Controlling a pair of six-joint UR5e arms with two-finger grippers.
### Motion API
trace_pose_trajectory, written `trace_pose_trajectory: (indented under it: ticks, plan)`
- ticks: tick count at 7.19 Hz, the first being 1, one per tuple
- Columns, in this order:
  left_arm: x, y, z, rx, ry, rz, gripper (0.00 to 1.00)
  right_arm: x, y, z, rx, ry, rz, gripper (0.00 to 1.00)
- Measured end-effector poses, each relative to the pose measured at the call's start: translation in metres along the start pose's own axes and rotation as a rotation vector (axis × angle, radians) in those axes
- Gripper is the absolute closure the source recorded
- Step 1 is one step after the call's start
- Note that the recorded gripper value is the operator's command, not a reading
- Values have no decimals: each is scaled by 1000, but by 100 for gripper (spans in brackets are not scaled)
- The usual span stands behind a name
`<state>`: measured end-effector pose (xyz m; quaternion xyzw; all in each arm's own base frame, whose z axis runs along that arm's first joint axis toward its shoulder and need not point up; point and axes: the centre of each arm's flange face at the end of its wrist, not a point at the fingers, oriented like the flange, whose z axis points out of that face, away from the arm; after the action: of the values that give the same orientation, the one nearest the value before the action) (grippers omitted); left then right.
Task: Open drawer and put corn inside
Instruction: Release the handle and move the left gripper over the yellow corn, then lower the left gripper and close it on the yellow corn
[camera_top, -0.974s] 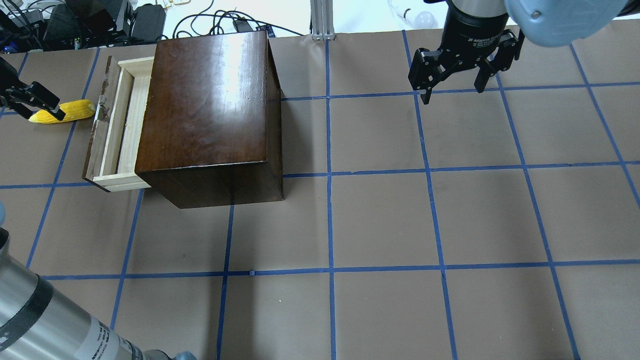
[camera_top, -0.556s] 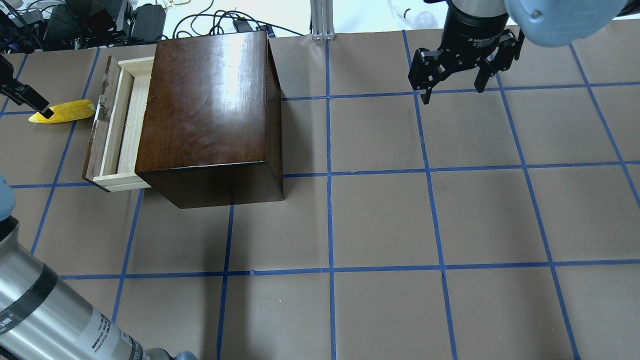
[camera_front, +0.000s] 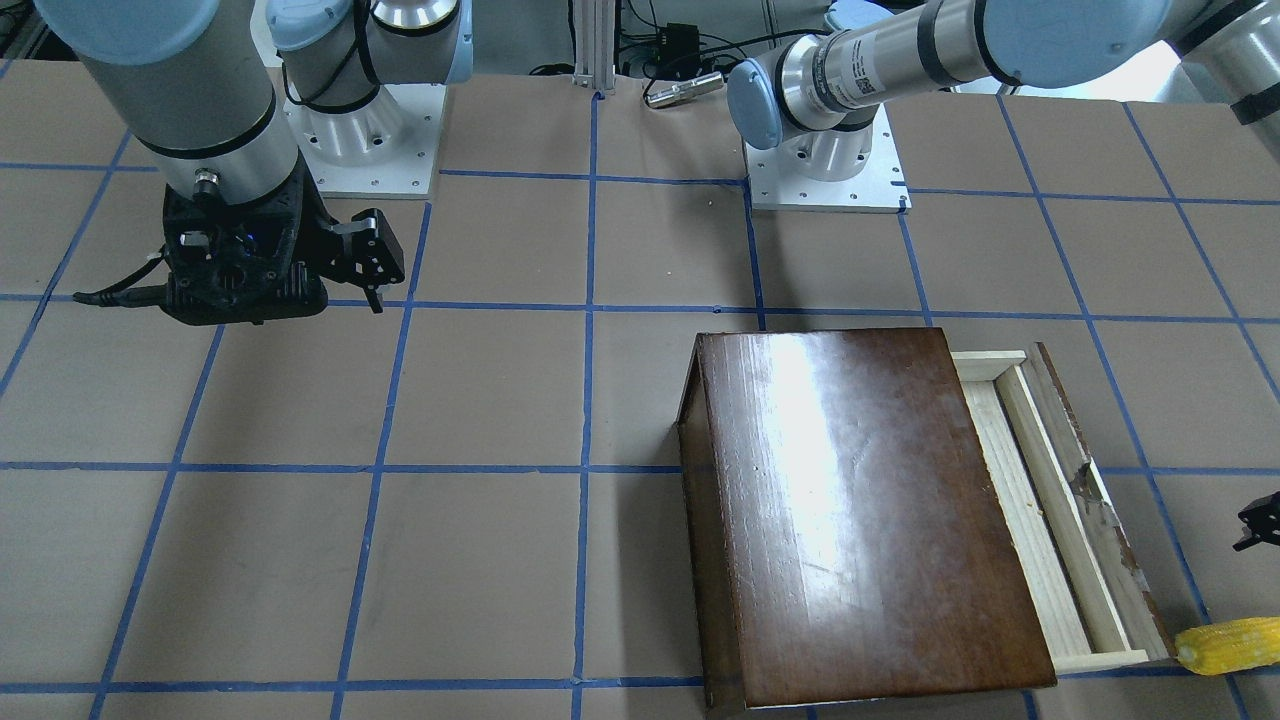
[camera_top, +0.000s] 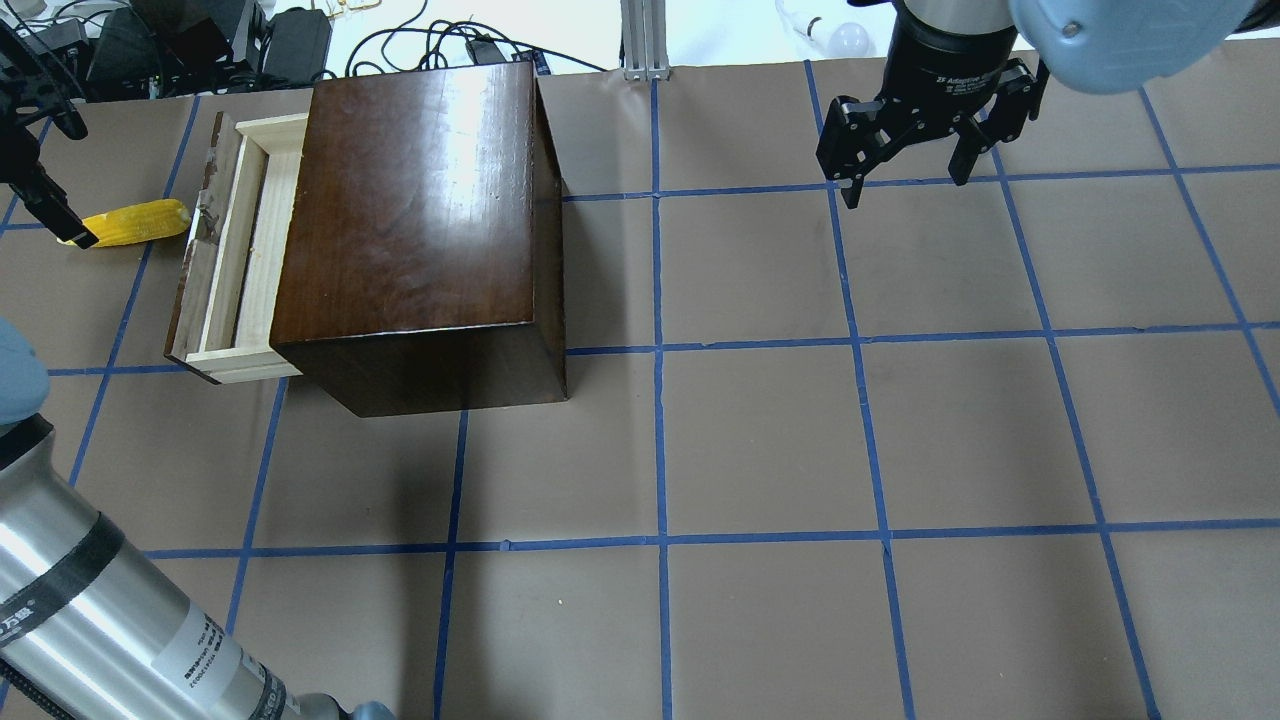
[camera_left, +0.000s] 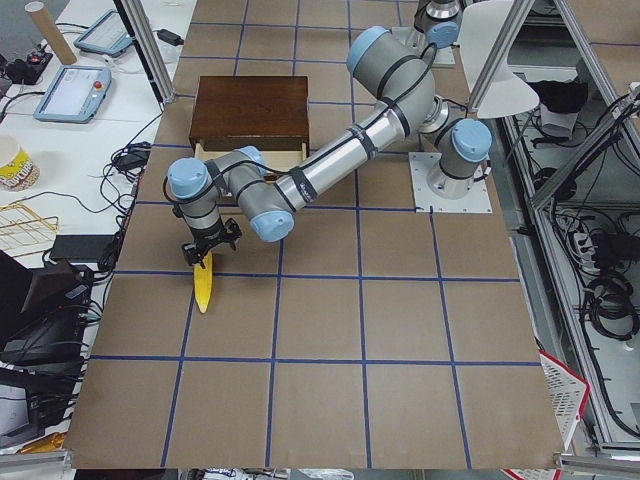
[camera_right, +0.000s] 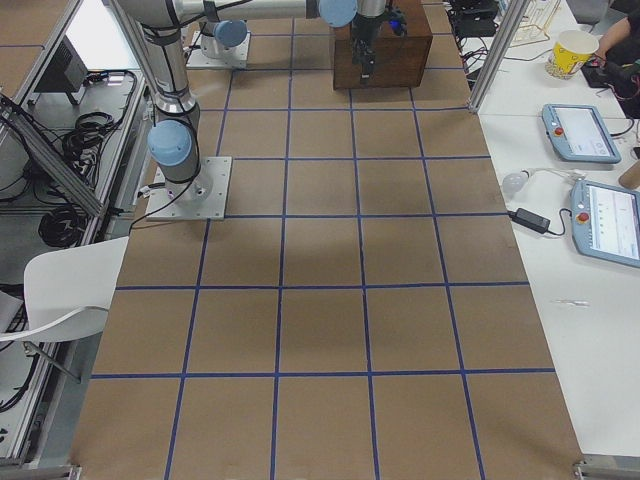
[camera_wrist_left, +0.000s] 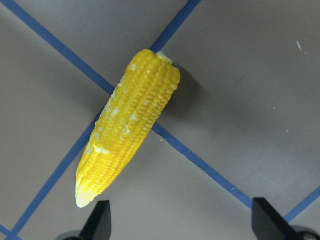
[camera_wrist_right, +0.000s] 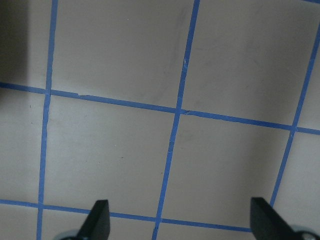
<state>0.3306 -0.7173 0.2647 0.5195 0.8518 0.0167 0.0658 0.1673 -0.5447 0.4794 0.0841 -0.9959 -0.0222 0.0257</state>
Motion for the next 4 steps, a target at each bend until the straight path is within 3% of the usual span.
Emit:
trace_pose_trajectory:
  ticks: [2,4]
  plan:
    - [-11,-6,14,54,-48,211,2,0,0,0,0,0,0,0]
    - [-13,-10,32,78,-51,348,2,0,0,0,-1,0,-1,0]
